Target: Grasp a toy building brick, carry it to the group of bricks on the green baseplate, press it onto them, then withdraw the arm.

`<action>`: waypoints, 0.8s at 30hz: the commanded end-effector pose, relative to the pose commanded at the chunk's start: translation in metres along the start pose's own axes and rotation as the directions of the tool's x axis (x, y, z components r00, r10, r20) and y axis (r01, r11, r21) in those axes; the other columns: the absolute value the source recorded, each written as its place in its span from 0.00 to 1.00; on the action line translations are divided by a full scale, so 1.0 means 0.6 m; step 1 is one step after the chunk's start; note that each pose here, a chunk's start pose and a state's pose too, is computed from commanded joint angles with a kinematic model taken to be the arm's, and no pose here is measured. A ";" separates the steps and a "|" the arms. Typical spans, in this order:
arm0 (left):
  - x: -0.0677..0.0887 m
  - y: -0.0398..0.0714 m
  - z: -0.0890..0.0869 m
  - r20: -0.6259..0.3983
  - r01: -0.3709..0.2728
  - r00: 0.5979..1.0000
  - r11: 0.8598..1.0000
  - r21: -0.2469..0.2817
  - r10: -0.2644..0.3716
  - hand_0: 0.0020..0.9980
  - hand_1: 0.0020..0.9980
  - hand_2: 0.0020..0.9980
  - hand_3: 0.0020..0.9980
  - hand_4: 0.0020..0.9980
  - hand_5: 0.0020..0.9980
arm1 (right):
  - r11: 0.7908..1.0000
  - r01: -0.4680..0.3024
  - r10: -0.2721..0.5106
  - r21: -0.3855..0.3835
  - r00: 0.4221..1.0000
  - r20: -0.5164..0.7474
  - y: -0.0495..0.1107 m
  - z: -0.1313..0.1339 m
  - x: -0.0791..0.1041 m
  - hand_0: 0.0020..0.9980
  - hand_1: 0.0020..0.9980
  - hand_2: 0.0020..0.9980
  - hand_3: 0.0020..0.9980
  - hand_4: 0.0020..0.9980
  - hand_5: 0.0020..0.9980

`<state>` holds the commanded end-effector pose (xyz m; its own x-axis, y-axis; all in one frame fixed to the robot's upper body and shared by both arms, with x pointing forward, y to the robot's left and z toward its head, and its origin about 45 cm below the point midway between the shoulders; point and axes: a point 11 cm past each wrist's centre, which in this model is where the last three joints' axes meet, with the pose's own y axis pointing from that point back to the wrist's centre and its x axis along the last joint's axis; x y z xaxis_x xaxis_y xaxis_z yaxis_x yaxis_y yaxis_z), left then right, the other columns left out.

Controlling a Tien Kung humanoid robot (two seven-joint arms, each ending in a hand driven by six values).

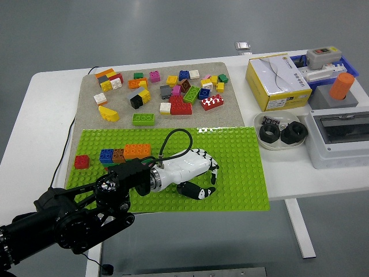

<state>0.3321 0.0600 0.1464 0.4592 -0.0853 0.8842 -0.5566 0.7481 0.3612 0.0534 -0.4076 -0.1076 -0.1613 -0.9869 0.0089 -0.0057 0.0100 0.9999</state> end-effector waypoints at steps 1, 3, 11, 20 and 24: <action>-0.002 -0.001 -0.001 -0.001 0.002 1.000 1.000 0.002 -0.002 0.97 0.89 0.83 0.53 0.57 0.42 | 1.000 0.000 0.000 0.000 1.000 -0.001 0.000 0.000 0.000 0.72 0.67 0.71 0.90 0.73 1.00; -0.005 -0.002 -0.003 -0.005 0.006 1.000 1.000 0.007 -0.006 0.97 0.89 0.83 0.53 0.57 0.41 | 1.000 0.000 0.000 0.000 1.000 -0.003 0.000 -0.001 0.000 0.72 0.67 0.71 0.90 0.73 1.00; -0.004 -0.006 -0.009 -0.022 0.002 1.000 1.000 0.021 -0.001 0.97 0.89 0.83 0.53 0.58 0.40 | 1.000 0.000 0.000 0.002 1.000 -0.009 0.001 -0.005 -0.001 0.73 0.67 0.71 0.90 0.73 1.00; -0.003 -0.011 -0.023 -0.050 -0.007 0.999 0.998 0.059 0.010 0.97 0.89 0.83 0.53 0.58 0.40 | 1.000 0.007 -0.007 0.006 1.000 -0.011 0.000 -0.007 -0.006 0.72 0.67 0.71 0.90 0.73 1.00; -0.005 -0.012 -0.030 -0.059 -0.005 0.998 0.997 0.074 0.009 0.97 0.89 0.83 0.53 0.58 0.41 | 1.000 0.009 -0.009 0.006 1.000 -0.013 -0.001 -0.007 -0.007 0.72 0.67 0.71 0.90 0.73 1.00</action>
<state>0.3471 0.0667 0.1359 0.4942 -0.0394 0.8685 -0.6088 0.6974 0.3781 0.0584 -0.4041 -0.1080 -0.1487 -0.9889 0.0003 -0.0133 0.0023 0.9999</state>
